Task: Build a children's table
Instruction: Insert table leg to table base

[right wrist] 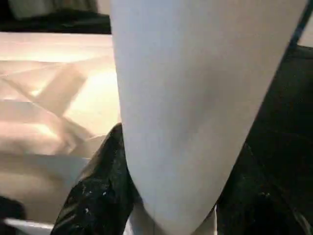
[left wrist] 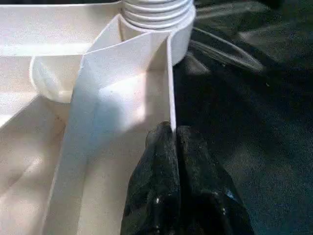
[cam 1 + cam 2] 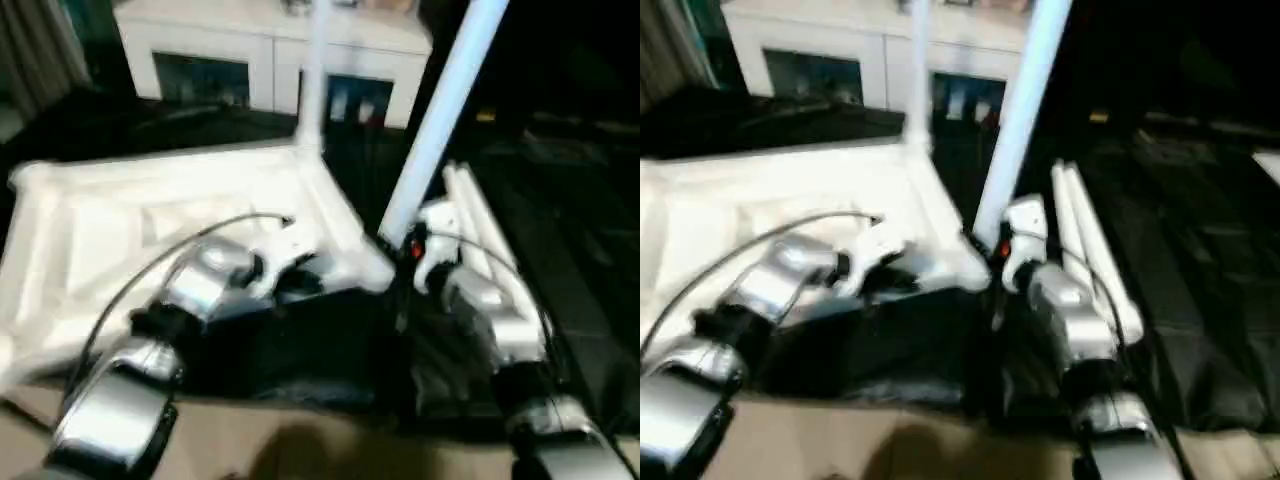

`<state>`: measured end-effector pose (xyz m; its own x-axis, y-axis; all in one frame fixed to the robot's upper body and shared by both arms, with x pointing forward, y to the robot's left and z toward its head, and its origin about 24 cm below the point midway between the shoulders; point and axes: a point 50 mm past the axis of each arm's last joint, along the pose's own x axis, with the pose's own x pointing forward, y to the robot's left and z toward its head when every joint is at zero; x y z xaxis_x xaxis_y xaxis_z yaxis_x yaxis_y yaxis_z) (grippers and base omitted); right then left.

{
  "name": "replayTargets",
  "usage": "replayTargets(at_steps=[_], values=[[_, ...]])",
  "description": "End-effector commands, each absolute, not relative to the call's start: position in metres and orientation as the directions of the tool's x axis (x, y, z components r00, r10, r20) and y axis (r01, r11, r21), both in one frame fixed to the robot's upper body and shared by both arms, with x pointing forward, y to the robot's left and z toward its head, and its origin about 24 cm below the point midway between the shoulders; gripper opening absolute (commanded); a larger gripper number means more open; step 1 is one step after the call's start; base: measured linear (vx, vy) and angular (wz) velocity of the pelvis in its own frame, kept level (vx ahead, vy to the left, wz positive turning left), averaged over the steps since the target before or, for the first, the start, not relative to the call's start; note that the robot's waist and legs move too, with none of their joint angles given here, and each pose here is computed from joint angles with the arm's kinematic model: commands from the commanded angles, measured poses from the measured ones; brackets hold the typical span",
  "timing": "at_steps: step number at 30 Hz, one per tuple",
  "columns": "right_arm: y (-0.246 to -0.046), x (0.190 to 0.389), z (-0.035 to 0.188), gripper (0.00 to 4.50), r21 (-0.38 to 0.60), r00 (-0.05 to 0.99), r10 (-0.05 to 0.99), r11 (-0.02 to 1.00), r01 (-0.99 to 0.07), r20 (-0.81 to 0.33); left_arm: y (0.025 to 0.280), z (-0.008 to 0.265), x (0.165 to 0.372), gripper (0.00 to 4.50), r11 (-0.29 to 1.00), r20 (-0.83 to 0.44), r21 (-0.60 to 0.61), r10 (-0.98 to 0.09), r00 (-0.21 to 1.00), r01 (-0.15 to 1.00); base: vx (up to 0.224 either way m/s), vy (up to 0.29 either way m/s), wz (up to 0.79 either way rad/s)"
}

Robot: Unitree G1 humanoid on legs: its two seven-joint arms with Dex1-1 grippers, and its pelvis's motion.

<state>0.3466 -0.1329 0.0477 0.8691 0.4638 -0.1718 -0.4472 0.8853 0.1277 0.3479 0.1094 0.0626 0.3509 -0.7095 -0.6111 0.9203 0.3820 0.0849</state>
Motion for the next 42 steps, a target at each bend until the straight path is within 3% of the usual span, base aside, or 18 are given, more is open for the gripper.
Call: replayTargets(at_steps=[1,6,9,14,26,28,35,42], values=[[-0.151,0.328,-0.01,1.85,0.157,0.847,0.306,0.952,-0.263,-0.434,0.109,0.057,0.346,0.0,0.427,-0.634,0.074,-0.677,0.373,0.901,-0.072,-0.028,0.11],[-0.137,0.339,-0.009,1.85,0.19,0.862,0.24,0.967,-0.171,-0.447,0.083,0.059,0.337,0.0,0.449,-0.607,0.041,-0.699,0.379,0.893,-0.019,0.005,-0.04],[-0.122,0.343,-0.007,1.85,0.198,0.858,0.238,0.967,-0.163,-0.456,0.054,0.061,0.326,0.0,0.425,-0.567,-0.003,-0.746,0.349,0.905,0.0,0.0,0.0],[-0.113,0.346,-0.005,1.85,0.19,0.855,0.24,0.967,-0.169,-0.459,0.037,0.066,0.316,0.0,0.406,-0.537,-0.04,-0.779,0.323,0.913,0.0,0.0,0.0],[-0.112,0.353,0.003,1.85,0.176,0.864,0.267,0.962,-0.211,-0.427,0.058,0.066,0.326,0.0,0.457,-0.559,0.048,-0.725,0.403,0.888,0.0,0.0,0.0],[-0.111,0.358,0.012,2.41,0.201,0.874,0.303,0.949,-0.241,-0.38,0.061,0.067,0.327,0.0,0.44,-0.556,0.072,-0.727,0.402,0.895,0.0,0.0,0.0],[-0.122,0.373,0.049,2.83,0.188,0.888,0.407,0.909,-0.372,-0.214,0.078,0.073,0.335,0.0,0.41,-0.556,0.106,-0.731,0.396,0.906,0.0,0.0,0.0],[-0.135,0.366,0.074,3.48,0.135,0.814,0.57,0.82,-0.556,-0.111,0.091,0.081,0.341,0.0,0.37,-0.547,0.115,-0.751,0.37,0.922,0.0,0.0,0.0]])
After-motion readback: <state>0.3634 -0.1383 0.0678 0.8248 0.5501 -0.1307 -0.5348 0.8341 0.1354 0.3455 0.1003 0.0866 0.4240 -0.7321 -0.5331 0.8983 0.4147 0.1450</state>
